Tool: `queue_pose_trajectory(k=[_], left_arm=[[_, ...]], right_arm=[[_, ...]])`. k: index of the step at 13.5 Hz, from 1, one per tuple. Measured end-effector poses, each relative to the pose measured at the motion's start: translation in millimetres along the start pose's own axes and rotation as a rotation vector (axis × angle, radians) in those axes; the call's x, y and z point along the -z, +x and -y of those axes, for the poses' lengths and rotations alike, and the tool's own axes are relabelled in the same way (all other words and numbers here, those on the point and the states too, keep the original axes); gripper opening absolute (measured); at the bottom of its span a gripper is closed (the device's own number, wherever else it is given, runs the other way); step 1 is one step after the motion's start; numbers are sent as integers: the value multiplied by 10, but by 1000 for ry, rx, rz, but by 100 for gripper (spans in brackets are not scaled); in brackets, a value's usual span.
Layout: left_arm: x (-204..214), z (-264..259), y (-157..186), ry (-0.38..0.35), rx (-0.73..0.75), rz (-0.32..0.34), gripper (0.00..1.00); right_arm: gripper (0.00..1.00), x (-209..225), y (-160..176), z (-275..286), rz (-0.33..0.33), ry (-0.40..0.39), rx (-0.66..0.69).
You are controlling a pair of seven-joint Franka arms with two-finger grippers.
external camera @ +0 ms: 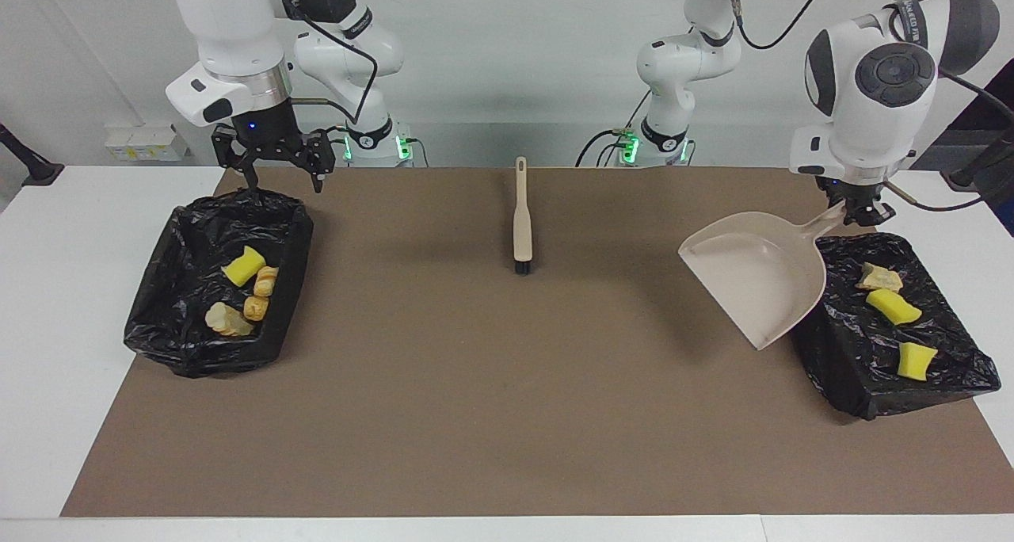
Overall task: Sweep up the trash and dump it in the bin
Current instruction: 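Place the emptied dustpan on the table center with the left gripper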
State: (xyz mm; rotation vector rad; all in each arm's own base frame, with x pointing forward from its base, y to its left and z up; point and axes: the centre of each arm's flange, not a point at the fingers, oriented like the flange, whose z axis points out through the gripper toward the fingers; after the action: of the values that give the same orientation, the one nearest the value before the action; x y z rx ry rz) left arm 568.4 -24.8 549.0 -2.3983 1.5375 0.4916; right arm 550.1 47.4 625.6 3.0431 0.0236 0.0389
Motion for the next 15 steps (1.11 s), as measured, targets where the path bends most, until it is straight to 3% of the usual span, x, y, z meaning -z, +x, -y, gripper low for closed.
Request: queue_pose_trajectory(k=[9,12,15], left_arm=[[361,-893,1298,-135,540,-173,33],[255,-1188,1981,-170,712,-206,33],[114,-1319,2537,-315,865,-290,33]], right_arm=[[100,161,-251,-263,88,41,-8],[100,230,-259,-397,64,46,-21],[100,225,-249,-605,49,58,-62]])
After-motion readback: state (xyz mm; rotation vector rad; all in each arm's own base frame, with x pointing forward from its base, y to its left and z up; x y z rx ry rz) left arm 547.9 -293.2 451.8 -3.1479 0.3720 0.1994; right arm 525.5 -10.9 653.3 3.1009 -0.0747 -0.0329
